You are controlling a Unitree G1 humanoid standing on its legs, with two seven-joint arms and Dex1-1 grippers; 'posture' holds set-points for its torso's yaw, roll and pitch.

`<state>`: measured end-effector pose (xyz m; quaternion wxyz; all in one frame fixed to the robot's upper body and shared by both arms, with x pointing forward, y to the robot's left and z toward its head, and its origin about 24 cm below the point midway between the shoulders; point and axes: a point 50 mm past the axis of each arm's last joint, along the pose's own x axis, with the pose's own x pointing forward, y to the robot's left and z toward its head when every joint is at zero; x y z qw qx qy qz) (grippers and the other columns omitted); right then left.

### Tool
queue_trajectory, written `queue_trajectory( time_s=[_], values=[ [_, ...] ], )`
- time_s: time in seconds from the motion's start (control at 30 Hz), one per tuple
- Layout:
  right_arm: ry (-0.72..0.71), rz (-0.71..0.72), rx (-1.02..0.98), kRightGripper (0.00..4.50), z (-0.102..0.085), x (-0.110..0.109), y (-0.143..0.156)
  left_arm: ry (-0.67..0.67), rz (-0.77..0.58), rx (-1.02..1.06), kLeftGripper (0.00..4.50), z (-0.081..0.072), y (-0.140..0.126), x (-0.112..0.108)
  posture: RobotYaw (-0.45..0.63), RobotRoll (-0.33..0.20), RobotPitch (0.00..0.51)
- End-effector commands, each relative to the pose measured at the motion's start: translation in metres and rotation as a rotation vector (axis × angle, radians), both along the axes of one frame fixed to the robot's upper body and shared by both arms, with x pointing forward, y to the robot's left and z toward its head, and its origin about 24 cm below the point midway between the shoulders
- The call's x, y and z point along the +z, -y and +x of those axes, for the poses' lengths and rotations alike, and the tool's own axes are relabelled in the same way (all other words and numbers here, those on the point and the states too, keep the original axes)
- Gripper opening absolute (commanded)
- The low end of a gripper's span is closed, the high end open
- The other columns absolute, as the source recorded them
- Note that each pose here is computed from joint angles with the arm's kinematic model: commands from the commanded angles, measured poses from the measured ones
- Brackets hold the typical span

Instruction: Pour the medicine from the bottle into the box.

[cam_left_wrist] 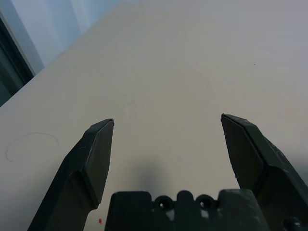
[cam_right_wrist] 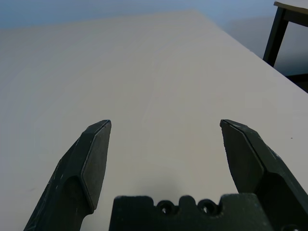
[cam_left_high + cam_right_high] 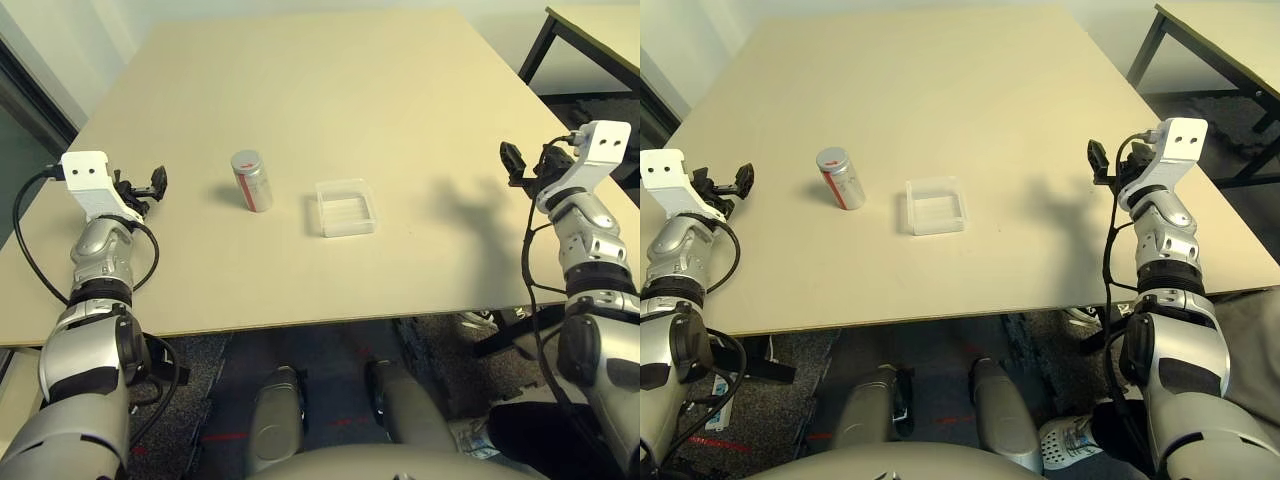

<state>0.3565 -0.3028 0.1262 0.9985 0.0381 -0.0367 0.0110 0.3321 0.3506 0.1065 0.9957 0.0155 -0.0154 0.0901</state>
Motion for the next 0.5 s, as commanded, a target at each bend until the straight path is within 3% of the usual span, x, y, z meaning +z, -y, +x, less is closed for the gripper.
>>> queue_trajectory(
  time_s=[0.03,0.27,0.5],
  values=[
    [0.001,0.001,0.008,4.50,-0.001,-0.001,-0.001,-0.008,0.018,0.021,4.47,-0.004,-0.007,0.001,-0.10,0.000,0.138],
    [0.026,-0.013,0.007,4.50,-0.001,0.008,0.003,0.015,0.021,-0.035,4.47,0.008,0.005,0.012,-0.11,0.000,0.127],
    [0.016,-0.032,0.083,4.50,0.001,0.019,-0.002,0.029,0.080,-0.269,4.47,0.013,0.021,0.024,-0.10,0.000,0.130]
  ],
)
